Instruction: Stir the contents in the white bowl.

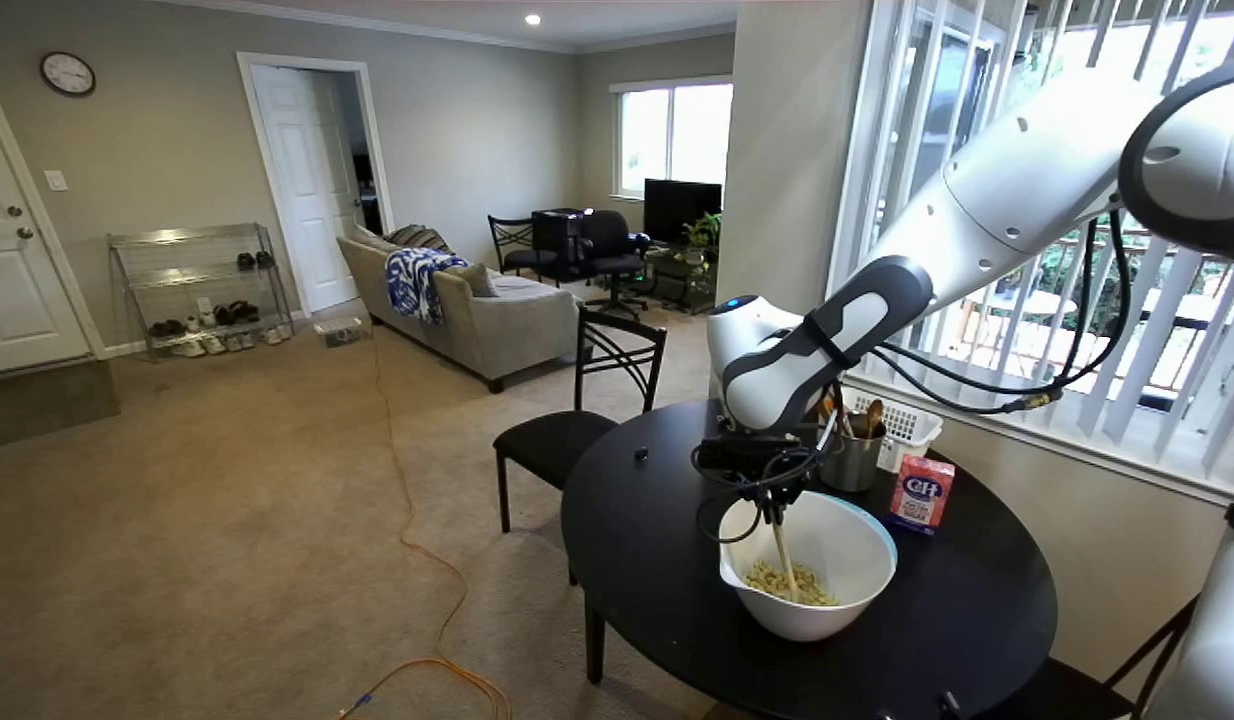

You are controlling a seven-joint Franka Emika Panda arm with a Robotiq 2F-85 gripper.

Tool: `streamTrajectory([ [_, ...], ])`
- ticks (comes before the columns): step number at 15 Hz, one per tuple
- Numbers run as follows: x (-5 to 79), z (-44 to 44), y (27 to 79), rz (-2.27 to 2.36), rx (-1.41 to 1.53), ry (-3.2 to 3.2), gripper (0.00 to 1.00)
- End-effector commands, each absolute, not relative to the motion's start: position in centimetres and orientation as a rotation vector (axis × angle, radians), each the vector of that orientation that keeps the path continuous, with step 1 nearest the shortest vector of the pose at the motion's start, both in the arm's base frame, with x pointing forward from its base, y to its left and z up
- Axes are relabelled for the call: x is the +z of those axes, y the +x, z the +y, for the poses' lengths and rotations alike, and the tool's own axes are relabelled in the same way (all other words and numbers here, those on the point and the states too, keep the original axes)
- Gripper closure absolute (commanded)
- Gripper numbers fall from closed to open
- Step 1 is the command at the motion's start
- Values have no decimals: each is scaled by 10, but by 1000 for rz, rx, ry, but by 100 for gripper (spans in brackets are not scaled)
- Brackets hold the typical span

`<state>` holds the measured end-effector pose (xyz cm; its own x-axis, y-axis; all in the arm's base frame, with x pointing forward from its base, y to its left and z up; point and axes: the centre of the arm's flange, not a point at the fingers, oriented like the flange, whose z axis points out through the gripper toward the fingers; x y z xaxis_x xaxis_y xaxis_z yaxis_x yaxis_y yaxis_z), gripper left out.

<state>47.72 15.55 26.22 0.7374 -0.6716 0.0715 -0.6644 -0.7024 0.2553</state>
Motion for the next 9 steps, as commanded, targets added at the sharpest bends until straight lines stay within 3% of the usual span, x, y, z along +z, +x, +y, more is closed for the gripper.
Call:
streamTrajectory([
  [1,262,155,477,-1049,-38,2672,88],
  [8,263,155,478,-1051,-37,2672,88],
  [9,264,157,481,-1072,-51,2684,94],
])
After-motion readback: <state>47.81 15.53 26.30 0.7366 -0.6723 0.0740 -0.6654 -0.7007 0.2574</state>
